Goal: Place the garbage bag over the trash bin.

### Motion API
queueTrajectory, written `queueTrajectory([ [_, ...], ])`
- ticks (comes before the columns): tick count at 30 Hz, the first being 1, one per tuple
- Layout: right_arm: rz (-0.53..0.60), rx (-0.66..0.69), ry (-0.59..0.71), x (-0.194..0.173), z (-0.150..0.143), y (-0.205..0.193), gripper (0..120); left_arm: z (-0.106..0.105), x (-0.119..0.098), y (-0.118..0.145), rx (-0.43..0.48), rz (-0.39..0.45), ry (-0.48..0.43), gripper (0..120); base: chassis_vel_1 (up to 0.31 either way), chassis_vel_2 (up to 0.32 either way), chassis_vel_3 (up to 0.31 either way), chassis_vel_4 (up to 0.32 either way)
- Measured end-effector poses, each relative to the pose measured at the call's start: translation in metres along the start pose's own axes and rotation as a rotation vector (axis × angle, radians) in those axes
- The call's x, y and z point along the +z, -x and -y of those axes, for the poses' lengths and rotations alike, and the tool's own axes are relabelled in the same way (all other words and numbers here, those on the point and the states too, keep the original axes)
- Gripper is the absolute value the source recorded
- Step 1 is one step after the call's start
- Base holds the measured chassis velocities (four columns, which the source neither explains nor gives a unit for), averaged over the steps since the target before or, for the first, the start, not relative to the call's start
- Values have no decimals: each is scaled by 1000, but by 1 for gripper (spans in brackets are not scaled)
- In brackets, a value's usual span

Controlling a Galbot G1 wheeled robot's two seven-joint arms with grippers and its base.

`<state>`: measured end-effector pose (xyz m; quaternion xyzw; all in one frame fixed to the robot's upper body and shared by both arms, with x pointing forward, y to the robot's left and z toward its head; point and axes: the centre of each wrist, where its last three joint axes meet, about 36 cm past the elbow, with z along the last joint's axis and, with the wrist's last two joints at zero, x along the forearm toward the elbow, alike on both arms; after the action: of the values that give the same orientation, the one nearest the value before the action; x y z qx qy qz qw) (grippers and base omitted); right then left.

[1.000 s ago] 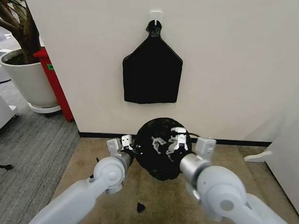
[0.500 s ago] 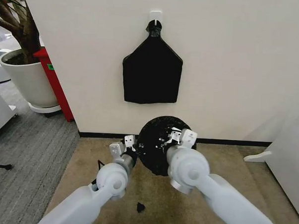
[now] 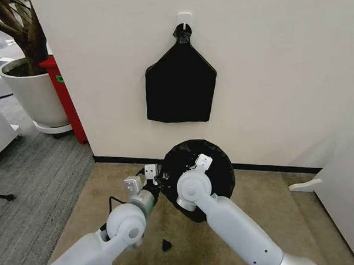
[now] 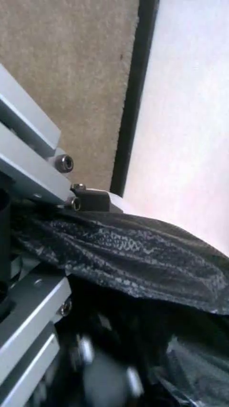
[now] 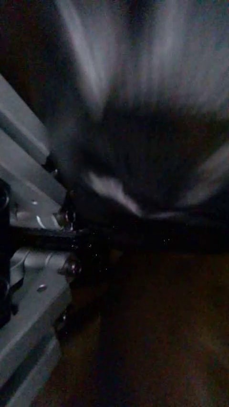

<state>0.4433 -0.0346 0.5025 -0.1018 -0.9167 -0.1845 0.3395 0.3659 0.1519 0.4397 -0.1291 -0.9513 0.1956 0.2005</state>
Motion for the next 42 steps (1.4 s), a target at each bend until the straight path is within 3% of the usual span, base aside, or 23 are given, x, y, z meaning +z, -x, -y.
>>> queueTrajectory([
  [8, -47, -75, -10, 5, -3, -37, 0, -3, 0, 1, -10, 6, -5, 0, 0, 0, 0, 0],
  [20, -73, 32, -67, 33, -1, 16, 0, 1, -11, -2, 5, 20, -25, 0, 0, 0, 0, 0],
  [26, -51, -50, -66, 17, -3, -23, 0, 1, -14, -1, 5, 27, -27, 0, 0, 0, 0, 0],
  [30, -37, -62, -64, 9, -5, -27, 0, 2, -13, -2, 6, 25, -31, 0, 0, 0, 0, 0],
  [42, -31, 98, -49, 1, 3, 54, 0, 2, -17, -10, 20, 32, -23, 0, 0, 0, 0, 0],
])
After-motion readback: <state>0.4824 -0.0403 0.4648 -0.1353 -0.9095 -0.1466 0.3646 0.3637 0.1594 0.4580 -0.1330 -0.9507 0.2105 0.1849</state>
